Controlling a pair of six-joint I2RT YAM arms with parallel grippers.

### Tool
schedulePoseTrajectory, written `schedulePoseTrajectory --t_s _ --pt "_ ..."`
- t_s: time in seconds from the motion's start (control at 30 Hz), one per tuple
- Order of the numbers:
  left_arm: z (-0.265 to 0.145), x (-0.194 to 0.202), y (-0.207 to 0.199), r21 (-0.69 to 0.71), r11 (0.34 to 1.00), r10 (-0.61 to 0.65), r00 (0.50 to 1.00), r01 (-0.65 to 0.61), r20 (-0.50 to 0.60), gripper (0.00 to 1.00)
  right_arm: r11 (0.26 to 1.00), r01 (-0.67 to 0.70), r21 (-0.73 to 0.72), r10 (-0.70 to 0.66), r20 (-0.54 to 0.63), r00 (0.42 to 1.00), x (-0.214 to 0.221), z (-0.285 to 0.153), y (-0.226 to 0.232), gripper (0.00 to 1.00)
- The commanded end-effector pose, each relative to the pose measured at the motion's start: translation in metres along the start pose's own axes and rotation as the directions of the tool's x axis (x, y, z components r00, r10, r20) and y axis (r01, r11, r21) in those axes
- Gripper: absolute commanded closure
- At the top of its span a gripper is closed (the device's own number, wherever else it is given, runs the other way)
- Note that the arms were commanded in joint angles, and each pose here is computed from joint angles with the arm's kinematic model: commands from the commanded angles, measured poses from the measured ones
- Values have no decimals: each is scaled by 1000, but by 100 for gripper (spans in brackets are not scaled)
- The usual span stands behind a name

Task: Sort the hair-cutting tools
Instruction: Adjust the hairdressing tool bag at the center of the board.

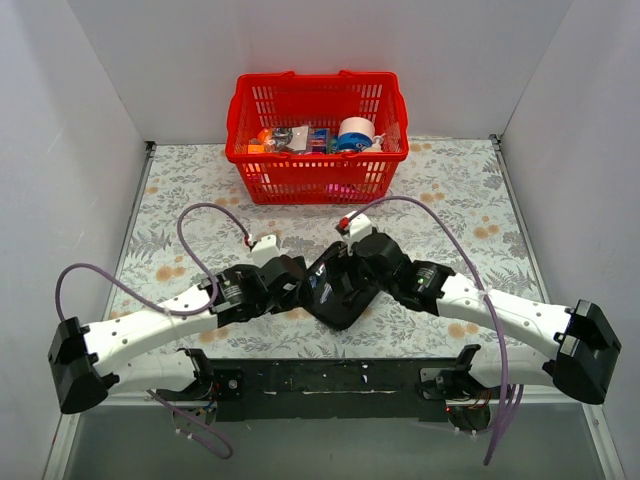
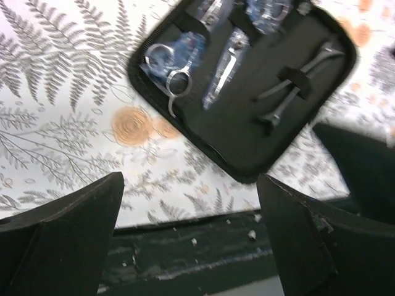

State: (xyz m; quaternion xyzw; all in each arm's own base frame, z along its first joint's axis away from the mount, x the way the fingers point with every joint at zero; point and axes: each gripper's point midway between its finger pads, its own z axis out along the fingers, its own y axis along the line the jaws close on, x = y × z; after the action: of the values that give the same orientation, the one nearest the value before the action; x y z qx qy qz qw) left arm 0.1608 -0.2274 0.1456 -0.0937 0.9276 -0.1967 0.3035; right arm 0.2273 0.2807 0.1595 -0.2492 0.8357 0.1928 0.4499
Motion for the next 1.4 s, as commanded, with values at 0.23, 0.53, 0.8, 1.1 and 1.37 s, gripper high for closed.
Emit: schedulePoseTrajectory --t_s 0.23,0.53,0.8,1.1,1.37 --pt "71 -75 23 -97 989 -101 987 114 128 2 927 29 -373 -86 -137 987 60 -56 107 2" --pt "107 -110 40 -88 977 -182 975 194 127 2 883 14 -470 -123 -203 971 108 -56 139 2" --pt "138 -105 23 -12 982 -190 981 191 48 2 881 26 -472 -156 -240 958 119 -30 155 2" --pt "155 -66 6 85 969 -222 968 233 -120 2 915 20 -402 -145 -284 948 140 -8 149 2" --pt "151 18 -19 92 983 -130 959 158 -251 2 967 12 -253 -93 -309 947 148 -14 95 2"
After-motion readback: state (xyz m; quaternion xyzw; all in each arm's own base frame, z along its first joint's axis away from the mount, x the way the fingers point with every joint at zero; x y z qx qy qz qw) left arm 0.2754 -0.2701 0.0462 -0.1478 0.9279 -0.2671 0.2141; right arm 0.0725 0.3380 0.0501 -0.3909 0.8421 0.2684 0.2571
